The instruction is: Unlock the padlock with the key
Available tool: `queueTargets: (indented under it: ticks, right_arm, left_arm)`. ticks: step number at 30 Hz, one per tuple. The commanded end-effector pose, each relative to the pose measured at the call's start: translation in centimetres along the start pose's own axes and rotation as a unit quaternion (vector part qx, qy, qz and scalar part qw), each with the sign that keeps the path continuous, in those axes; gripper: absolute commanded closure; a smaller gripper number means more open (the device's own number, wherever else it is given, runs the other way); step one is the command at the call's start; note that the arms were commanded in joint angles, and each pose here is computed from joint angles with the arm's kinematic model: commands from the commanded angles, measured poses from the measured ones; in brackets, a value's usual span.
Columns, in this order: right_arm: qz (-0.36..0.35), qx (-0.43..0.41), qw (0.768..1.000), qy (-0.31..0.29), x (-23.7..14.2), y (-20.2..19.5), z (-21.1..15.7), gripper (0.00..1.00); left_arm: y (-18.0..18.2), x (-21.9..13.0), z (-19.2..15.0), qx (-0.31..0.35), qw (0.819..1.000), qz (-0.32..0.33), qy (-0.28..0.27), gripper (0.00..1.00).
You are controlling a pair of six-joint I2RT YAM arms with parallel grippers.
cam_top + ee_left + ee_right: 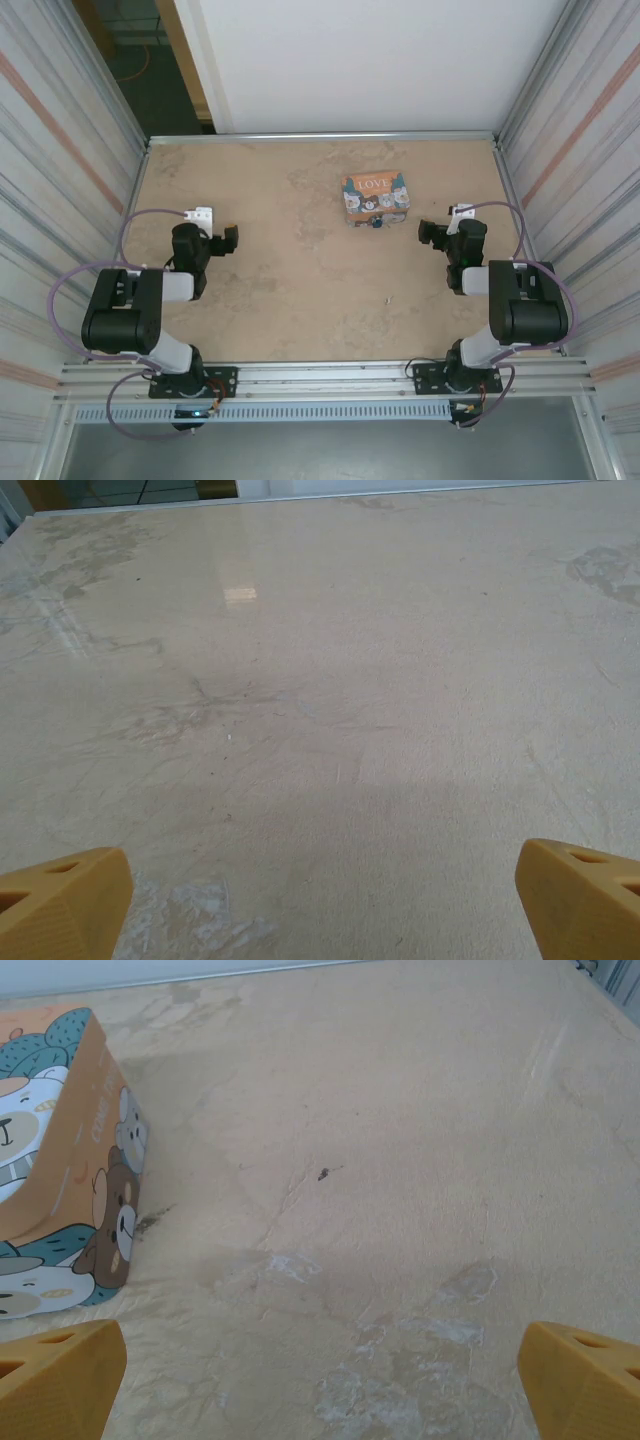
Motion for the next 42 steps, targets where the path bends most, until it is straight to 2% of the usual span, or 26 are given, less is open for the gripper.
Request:
queueTargets:
  ticks: [1, 42]
  right_arm:
    - [-0.005, 0.009, 1.0, -0.005, 0.19, 0.02, 0.38, 0.01]
    - [-0.004, 0.01, 1.0, -0.006, 0.12, 0.01, 0.38, 0.01]
  left_arm:
    - [0.22, 0.17, 0.97, 0.009, 1.0, -0.002, -0.015, 0.01]
    - [0.11, 0.04, 0.98, 0.011, 1.0, -0.009, -0.019, 0.01]
Point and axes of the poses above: each hand's point on the last joint's axis, 136 mm out from that joint toward the fingers, its own x axis out along the fingers, its own y axis along the line the jaws close on, z = x × y, the point moved 6 cm from there along -x, back along the fingers, and after that the axes turned 9 degrees about x, right-handed, at the moved point
